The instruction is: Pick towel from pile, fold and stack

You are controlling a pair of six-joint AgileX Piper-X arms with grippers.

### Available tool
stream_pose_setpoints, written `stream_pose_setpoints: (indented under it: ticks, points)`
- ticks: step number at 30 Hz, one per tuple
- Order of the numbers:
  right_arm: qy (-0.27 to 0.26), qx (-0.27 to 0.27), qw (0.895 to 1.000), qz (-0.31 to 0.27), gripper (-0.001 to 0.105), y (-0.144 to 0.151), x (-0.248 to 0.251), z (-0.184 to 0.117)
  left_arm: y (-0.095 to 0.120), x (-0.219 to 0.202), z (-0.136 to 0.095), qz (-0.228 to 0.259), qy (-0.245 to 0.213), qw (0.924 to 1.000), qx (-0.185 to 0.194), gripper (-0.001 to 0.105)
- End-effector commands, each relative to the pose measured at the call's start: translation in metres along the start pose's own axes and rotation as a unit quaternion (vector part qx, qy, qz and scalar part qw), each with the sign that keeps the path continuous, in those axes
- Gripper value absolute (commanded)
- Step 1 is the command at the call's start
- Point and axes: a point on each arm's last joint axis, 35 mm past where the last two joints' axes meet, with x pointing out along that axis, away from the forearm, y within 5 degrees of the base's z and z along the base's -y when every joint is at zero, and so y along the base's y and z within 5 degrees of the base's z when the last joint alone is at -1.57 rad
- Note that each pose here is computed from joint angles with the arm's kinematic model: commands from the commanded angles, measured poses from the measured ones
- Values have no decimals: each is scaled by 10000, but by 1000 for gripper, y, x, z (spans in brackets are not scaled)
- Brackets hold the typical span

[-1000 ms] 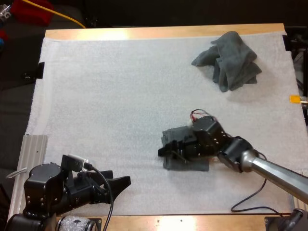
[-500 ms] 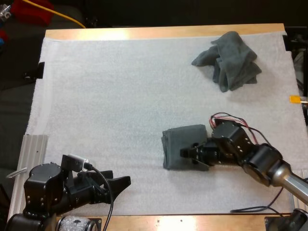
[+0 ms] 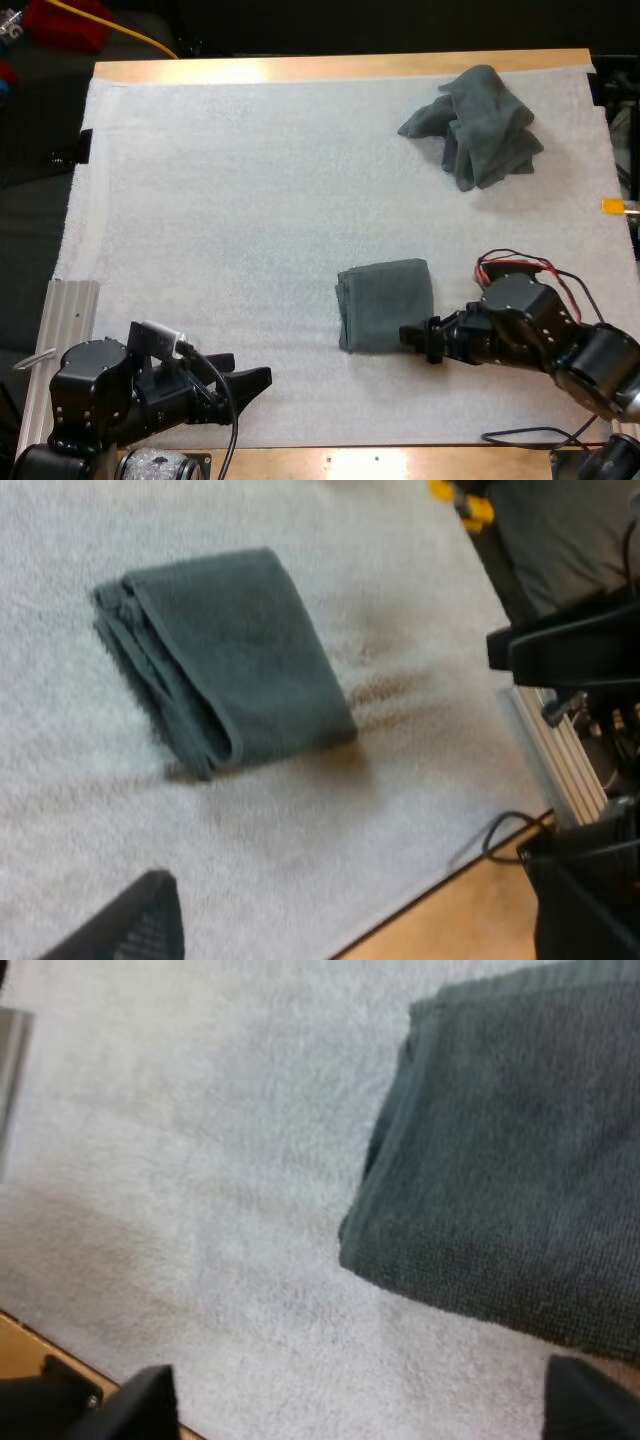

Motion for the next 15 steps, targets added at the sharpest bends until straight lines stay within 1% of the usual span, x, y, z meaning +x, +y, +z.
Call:
stream_pose_setpoints:
  ticks: [1, 7, 10, 12, 15]
  points:
    - [13, -59, 10000, -26, 73, 0, -2, -2, -1, -1, 0, -41, -7, 10000, 85, 70]
    - [-14, -143, 9999, -15, 73, 0, -4, -2, -1, -1, 0, -19, -26, 9999, 118, 71]
    - [-48, -192, 9998, -104, 73, 0, -4, -2, -1, -1, 0, 16, -42, 9999, 117, 71]
    - [-86, -285, 9993, -245, 73, -2, -4, -2, 0, -1, 1, 97, -81, 9999, 117, 71]
    - [-86, -285, 9991, -317, 73, -2, -4, -2, 1, -1, 2, 255, -147, 9995, 108, 71]
